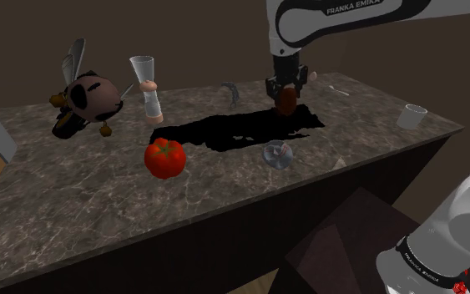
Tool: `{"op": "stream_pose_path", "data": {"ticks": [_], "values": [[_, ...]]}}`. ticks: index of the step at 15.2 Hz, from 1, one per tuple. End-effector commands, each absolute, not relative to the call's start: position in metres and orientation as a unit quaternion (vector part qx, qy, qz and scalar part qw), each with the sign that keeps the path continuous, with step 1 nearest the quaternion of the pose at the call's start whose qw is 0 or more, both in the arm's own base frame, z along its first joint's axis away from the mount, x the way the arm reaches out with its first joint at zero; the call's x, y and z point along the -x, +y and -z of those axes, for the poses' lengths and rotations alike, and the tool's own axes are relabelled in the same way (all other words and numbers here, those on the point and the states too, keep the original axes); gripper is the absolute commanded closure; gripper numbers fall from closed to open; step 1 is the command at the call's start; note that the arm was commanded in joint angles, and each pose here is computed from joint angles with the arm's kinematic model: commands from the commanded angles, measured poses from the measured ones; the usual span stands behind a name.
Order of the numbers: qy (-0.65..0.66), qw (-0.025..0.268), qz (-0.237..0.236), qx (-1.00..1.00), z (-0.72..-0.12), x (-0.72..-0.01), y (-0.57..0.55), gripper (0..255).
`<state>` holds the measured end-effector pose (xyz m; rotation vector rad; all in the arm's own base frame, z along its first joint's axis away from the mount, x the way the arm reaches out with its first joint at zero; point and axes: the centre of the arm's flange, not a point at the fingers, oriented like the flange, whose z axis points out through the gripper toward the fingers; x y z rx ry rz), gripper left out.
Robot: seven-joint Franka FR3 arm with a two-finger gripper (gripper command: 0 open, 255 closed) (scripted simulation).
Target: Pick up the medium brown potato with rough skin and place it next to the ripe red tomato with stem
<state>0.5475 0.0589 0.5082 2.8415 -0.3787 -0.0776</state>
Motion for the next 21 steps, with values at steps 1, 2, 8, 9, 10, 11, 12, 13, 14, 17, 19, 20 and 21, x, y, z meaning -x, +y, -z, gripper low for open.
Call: {"op": "stream_pose_path", "data": {"ticks": [1,2,8,9,10,11,12,13,14,17,19,20,21], "values": [[-0.132,0.136,0.027,-0.982,-0.508,-0.552,0.086,255],[-0.132,0.136,0.027,-0.982,-0.508,-0.554,0.099,255],[-0.132,0.136,0.027,-0.982,-0.508,-0.568,0.177,255],[-0.132,0.136,0.027,-0.982,-0.508,-0.570,0.190,255],[-0.132,0.136,0.027,-0.982,-0.508,-0.573,0.203,255],[-0.132,0.136,0.027,-0.982,-0.508,-0.575,0.216,255],[-0.132,0.136,0.027,-0.982,-0.508,-0.577,0.229,255],[-0.132,0.136,0.027,-0.982,-0.508,-0.580,0.242,255],[-0.132,0.136,0.027,-0.982,-0.508,-0.582,0.255,255],[-0.132,0.136,0.027,-0.982,-0.497,-0.585,0.270,255],[-0.132,0.136,0.027,-0.982,-0.487,-0.585,0.270,255],[-0.132,0.136,0.027,-0.982,-0.481,-0.585,0.270,255],[-0.132,0.136,0.027,-0.982,-0.476,-0.585,0.270,255]]}}
